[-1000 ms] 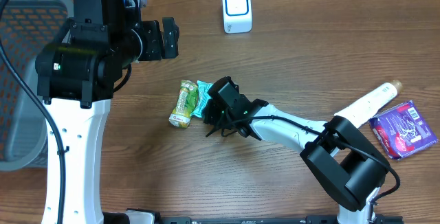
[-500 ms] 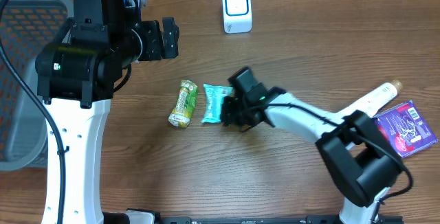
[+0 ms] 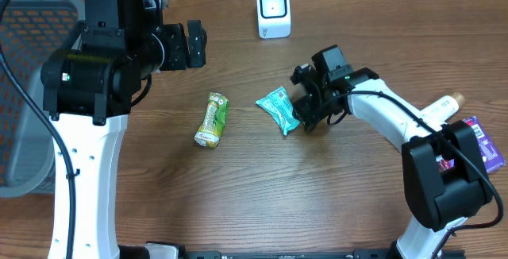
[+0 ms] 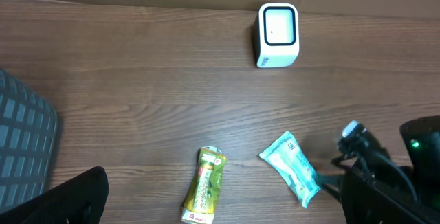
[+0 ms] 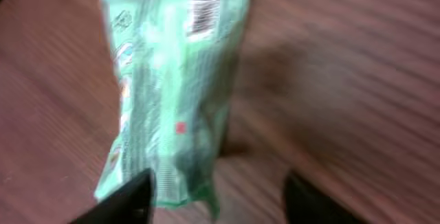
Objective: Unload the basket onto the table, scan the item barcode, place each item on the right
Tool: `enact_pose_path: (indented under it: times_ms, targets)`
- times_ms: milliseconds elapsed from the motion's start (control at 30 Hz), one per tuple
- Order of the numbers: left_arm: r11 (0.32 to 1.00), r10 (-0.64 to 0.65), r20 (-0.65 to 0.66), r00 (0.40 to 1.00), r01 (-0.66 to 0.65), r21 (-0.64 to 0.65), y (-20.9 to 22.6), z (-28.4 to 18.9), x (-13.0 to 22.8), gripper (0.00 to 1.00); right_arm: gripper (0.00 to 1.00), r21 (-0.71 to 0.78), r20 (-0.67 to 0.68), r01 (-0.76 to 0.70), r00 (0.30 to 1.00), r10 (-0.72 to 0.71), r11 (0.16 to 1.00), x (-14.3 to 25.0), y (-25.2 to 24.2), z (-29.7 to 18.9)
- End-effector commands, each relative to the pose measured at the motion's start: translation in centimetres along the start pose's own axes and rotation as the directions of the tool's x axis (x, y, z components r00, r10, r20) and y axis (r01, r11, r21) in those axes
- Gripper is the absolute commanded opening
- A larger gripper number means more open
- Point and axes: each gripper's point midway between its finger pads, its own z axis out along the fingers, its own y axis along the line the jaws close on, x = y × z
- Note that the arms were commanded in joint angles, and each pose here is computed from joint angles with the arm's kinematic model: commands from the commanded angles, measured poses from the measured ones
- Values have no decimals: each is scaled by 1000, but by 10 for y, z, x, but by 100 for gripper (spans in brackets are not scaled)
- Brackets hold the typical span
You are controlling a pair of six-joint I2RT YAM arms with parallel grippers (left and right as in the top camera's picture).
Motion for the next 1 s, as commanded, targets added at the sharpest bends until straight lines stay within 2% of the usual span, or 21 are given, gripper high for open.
enact_pose_path:
  times_ms: [0, 100, 167, 233, 267, 300, 333, 400, 467, 567, 633, 767, 867, 967]
  targets:
    - [1000, 5, 1, 1000, -5, -6, 2, 2, -1, 100, 74, 92, 114, -125, 987, 114, 988, -39, -15, -36]
    - [1000, 5, 1, 1000, -5, -6, 2, 2, -1, 100, 79, 38, 120, -347, 933, 340, 937, -46, -8, -47]
    - [1000, 5, 1, 1000, -5, -6, 2, 2, -1, 100, 86, -1, 92, -449, 890, 448, 893, -42, -3, -48]
    - [1000, 5, 1, 1000, -5, -6, 2, 2, -1, 99, 89, -49, 16, -621, 783, 622, 782, -29, 5, -45]
    - [1000, 5, 1, 1000, -5, -6, 2, 2, -1, 100, 88, -54, -10, -663, 748, 663, 747, -24, 8, -43]
    - [1000, 5, 1, 1000, -5, -6, 2, 2, -1, 99, 88, -53, -39, -713, 701, 712, 699, -18, 11, -41]
    - [1000, 5, 1, 1000, -5, -6, 2, 2, -1, 100, 84, -42, -72, -780, 625, 777, 624, -9, 14, -38]
    - [1000, 5, 1, 1000, -5, -6, 2, 2, -1, 99, 73, -19, -96, -849, 527, 844, 528, 0, 17, -31]
    - [1000, 5, 1, 1000, -5, -6, 2, 2, -1, 99, 70, 6, -96, -899, 435, 895, 438, 7, 18, -23]
    - [1000, 5, 1, 1000, -5, -6, 2, 2, -1, 100, 71, -11, -86, -918, 396, 914, 397, 7, 24, -12]
    - [1000, 5, 1, 1000, -5, -6, 2, 2, -1, 100, 71, -40, -78, -916, 402, 912, 400, 5, 32, -2]
    - [1000, 5, 1, 1000, -5, -6, 2, 2, -1, 100, 70, -14, -19, -936, 352, 936, 352, 15, 34, 16]
    - [1000, 5, 1, 1000, -5, -6, 2, 2, -1, 100, 68, -22, -1, -932, 362, 932, 362, 16, 36, 21]
    - [1000, 5, 1, 1000, -5, -6, 2, 2, -1, 100, 59, -34, 7, -919, 392, 920, 392, 15, 36, 23]
